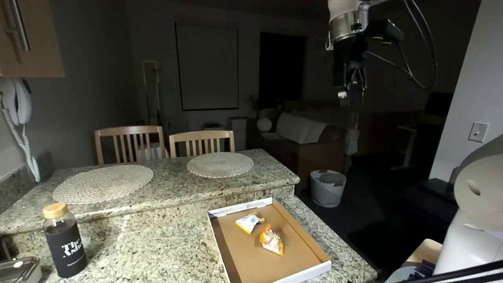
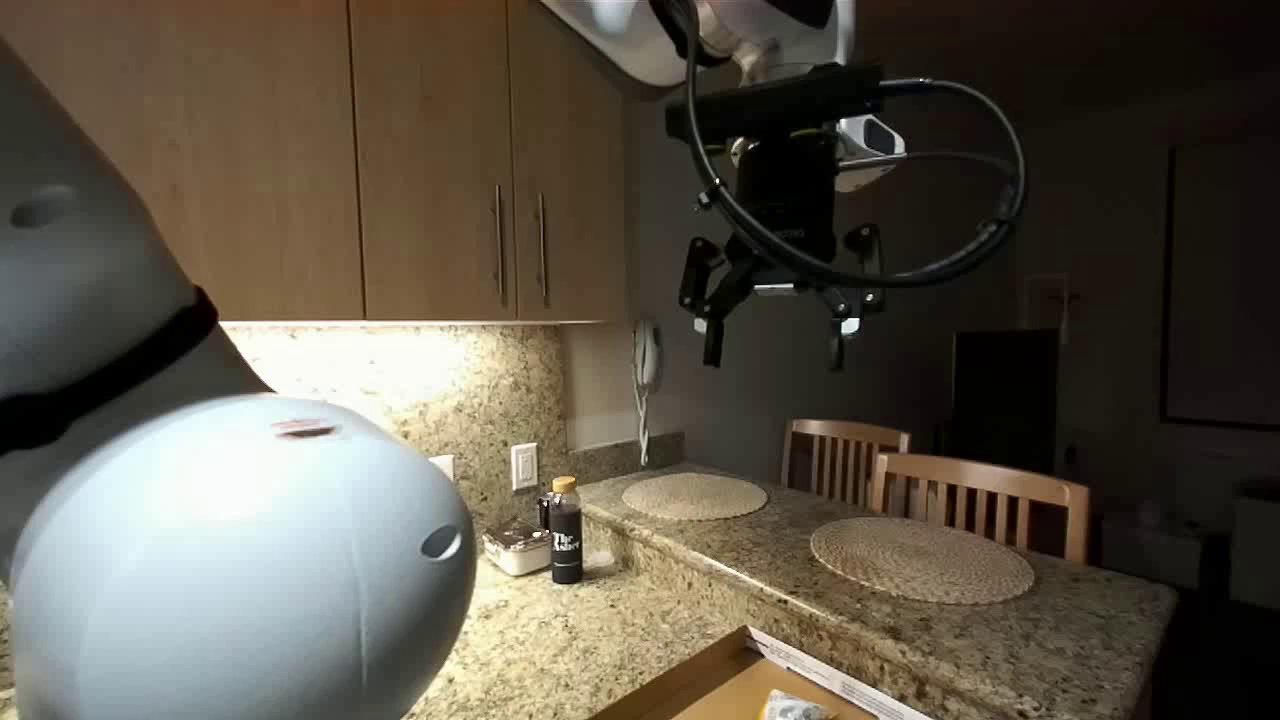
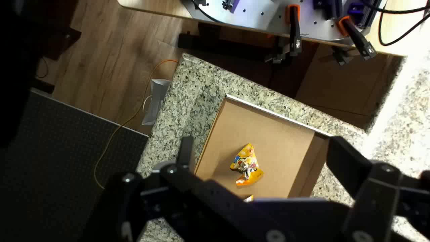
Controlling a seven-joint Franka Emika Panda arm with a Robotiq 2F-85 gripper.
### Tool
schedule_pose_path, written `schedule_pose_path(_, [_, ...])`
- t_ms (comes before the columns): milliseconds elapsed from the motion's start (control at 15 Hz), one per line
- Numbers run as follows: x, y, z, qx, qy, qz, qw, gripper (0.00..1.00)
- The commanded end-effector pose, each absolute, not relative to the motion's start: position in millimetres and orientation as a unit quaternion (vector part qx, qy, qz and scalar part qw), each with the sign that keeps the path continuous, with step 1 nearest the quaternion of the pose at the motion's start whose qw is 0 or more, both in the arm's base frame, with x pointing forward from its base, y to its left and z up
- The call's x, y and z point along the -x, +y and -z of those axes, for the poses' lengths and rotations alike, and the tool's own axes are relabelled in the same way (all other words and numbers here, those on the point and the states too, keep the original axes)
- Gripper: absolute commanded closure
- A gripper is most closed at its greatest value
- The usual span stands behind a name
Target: Pick up the packets on the lower counter and put them on the upper counter
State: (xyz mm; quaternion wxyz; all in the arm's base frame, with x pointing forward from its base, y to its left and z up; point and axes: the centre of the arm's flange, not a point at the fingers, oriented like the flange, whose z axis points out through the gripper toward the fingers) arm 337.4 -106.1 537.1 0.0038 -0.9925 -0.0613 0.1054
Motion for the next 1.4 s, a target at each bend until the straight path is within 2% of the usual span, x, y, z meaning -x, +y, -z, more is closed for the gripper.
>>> schedule_pose_path(0, [-337,-106,-537,0.993,-0.061,-0.105,0.004,0.00])
schedule_pose_path(467, [-337,-106,-537,0.993,-0.061,-0.105,0.004,0.00])
schedule_pose_path(867, [-370,-71,-511,0.979,-0.153,-0.134,-0.005,0.00])
schedule_pose_path(1133, [-401,-40,-470,0.980,-0.159,-0.119,-0.019,0.00])
schedule_pose_path(1267, [-416,-28,-444,0.983,-0.159,-0.094,0.000,0.00])
schedule_pose_path(1333, [-422,-21,-433,0.985,-0.147,-0.081,0.031,0.00])
